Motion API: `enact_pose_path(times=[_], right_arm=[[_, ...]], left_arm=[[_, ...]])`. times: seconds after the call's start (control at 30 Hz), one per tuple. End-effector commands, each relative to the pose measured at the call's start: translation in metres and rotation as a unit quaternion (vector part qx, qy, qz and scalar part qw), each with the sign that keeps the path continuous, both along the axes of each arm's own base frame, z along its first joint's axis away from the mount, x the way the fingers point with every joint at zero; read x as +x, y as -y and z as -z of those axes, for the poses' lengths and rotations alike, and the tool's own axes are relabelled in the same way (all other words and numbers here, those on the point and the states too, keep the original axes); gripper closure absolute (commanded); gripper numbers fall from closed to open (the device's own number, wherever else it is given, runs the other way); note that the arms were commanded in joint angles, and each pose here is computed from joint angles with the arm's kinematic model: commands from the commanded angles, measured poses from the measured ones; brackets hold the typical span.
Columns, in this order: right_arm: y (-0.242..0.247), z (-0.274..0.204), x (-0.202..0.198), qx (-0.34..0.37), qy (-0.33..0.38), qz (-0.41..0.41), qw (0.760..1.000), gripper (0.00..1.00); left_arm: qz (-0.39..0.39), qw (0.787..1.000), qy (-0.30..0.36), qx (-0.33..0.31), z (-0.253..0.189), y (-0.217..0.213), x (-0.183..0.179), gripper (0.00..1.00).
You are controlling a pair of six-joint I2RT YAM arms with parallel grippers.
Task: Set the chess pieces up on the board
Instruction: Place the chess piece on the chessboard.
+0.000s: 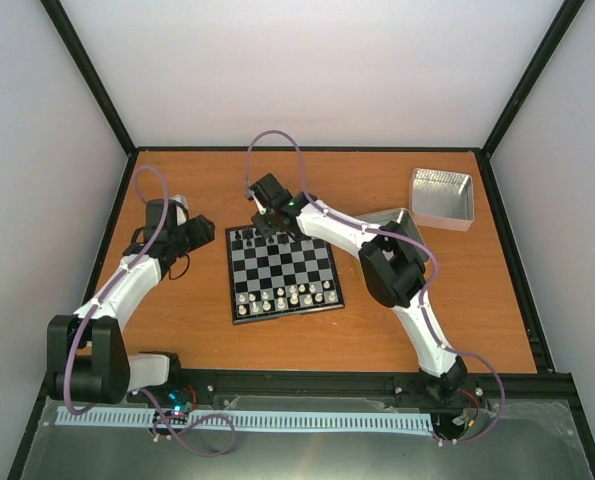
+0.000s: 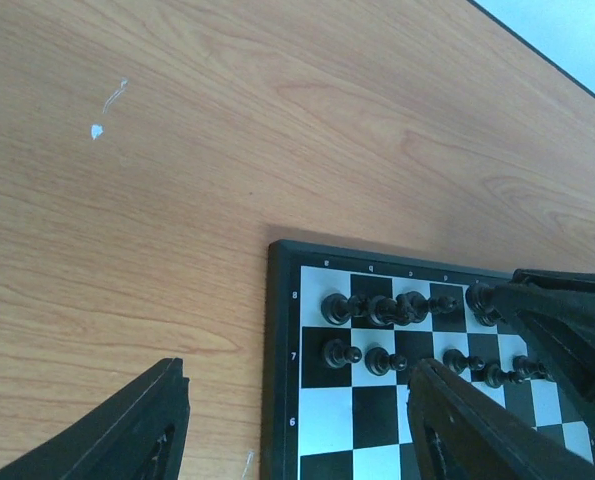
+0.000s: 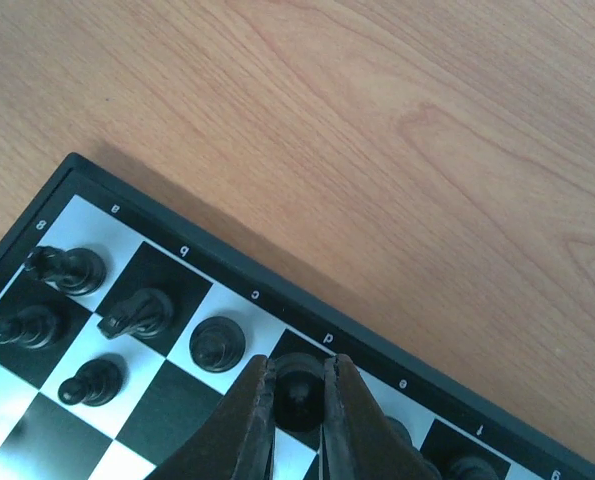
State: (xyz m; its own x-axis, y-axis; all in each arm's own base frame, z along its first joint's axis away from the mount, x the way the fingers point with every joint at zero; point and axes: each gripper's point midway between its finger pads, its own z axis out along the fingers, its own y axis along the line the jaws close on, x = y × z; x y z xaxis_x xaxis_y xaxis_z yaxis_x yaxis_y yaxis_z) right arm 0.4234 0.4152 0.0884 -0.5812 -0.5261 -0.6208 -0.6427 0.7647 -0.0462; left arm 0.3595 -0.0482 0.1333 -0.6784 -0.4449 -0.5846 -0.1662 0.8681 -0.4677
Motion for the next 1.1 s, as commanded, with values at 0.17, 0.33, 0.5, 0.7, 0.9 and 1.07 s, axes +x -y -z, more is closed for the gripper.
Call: enact_pose_path(times=[0.17, 0.33, 0.5, 0.7, 0.9, 1.07], right_arm=[[-0.005, 0.006, 0.008, -0.005, 0.017, -0.001, 1.000, 0.93], [-0.007, 0.018, 0.004, -0.004, 0.003, -0.006, 1.000, 0.92], [-0.006, 0.026, 0.002, -0.008, -0.006, -0.006, 1.000, 0.92], [-0.001, 0.038, 0.002, -0.016, -0.014, 0.000, 1.000, 0.92], [0.002, 0.038, 0.003, -0.018, -0.016, 0.003, 1.000, 0.86], [0.005, 0.028, 0.005, -0.021, -0.004, 0.008, 1.000, 0.84]], left_arm=[[-0.003, 1.000, -0.010, 0.000, 0.000, -0.002, 0.001, 0.38], [0.001, 1.000, -0.011, 0.005, 0.001, -0.002, 0.000, 0.38], [0.003, 1.000, -0.011, 0.005, 0.003, -0.001, -0.001, 0.38], [0.004, 1.000, -0.012, 0.002, 0.005, -0.001, -0.002, 0.38], [0.004, 1.000, -0.011, 0.001, 0.005, -0.001, -0.001, 0.38], [0.005, 1.000, -0.011, 0.002, 0.006, 0.000, -0.001, 0.38]])
